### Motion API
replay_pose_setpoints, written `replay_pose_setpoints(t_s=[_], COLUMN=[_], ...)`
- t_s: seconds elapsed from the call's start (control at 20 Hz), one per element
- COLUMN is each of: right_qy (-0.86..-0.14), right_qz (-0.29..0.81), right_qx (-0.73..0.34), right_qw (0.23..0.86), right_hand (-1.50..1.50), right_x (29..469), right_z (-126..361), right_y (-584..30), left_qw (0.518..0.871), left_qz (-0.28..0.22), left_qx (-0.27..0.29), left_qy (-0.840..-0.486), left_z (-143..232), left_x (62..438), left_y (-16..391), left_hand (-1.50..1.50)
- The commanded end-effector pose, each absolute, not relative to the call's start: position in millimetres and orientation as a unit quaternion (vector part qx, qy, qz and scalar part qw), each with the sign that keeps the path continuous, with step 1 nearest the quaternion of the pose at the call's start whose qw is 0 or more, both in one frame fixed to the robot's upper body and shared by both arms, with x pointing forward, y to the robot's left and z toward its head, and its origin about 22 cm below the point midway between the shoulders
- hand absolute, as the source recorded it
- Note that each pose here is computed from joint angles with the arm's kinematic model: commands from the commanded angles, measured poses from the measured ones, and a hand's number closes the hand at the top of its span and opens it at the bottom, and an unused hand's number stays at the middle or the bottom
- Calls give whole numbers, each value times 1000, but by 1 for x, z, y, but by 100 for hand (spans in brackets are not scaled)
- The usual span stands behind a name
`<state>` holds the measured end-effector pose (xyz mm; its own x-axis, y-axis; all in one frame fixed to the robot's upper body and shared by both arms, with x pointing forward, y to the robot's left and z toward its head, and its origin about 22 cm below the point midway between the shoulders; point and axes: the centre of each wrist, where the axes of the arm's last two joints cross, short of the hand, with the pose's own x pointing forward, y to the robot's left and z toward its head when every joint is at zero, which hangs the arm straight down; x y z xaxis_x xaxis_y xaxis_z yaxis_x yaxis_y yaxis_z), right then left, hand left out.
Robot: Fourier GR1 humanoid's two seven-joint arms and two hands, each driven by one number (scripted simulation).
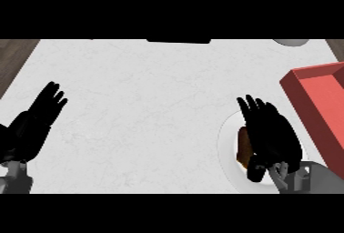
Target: Pick the sweet potato from the plate and place it in the cardboard box
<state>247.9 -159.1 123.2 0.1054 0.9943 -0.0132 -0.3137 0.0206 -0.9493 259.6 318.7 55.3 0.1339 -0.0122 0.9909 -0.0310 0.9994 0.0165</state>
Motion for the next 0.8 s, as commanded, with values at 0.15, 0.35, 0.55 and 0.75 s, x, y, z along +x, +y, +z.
replay_pose_setpoints(t_s=[0.15, 0.35, 0.55, 0.75], right_qy=[-272, -239, -221, -225], right_qz=[545, 539, 549, 551], right_qx=[-453, -458, -450, -457], right_qw=[651, 665, 669, 661], right_hand=[-150, -150, -150, -150], right_x=[266, 278, 283, 290], right_z=[116, 121, 106, 124], right_y=[-100, -121, -116, -106], left_qw=[749, 756, 750, 750], left_qz=[7, 10, 16, 21], left_qx=[21, 18, 28, 26], left_qy=[-662, -654, -660, -661], left_z=[52, 64, 53, 64], left_x=[262, 244, 249, 245], left_y=[313, 322, 320, 323], left_hand=[0, 0, 0, 0])
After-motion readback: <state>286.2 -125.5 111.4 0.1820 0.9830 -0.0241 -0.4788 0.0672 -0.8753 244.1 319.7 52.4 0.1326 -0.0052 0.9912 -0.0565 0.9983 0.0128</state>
